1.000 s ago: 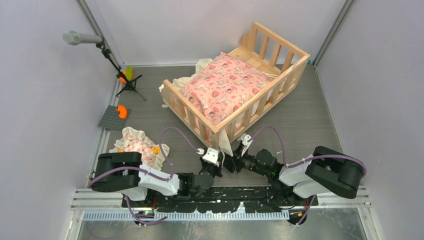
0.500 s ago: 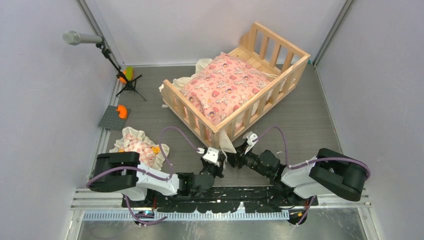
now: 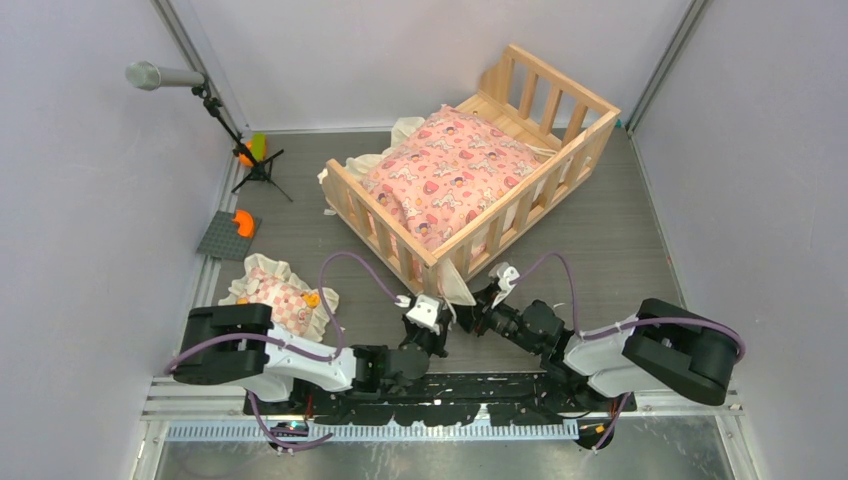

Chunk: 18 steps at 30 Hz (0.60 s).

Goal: Set up the pet bed
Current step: Tie the ropes to the bed frame.

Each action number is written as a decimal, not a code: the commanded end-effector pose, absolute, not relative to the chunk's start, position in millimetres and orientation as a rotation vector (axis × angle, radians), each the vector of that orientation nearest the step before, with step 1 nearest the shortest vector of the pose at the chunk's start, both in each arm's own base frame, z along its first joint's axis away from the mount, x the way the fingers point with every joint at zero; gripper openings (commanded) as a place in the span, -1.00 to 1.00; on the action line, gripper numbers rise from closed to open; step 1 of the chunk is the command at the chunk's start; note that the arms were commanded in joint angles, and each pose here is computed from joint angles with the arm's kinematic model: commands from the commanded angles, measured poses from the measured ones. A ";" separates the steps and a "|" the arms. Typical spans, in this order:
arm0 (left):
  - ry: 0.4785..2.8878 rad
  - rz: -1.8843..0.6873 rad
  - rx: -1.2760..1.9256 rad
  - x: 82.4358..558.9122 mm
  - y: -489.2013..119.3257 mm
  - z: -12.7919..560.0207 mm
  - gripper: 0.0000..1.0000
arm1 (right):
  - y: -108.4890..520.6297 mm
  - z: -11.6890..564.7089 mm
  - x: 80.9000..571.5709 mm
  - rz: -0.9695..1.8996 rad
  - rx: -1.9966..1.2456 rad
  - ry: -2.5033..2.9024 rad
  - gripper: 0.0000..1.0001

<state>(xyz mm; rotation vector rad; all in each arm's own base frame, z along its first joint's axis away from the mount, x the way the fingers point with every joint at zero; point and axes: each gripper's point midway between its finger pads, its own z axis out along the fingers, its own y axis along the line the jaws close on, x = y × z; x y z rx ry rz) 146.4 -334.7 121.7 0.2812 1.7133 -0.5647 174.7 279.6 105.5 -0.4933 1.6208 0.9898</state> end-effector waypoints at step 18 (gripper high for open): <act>1.692 -0.481 0.165 169.3 -308.5 138.1 -0.99 | 274.6 117.0 155.8 1.007 -0.600 1.623 -0.37</act>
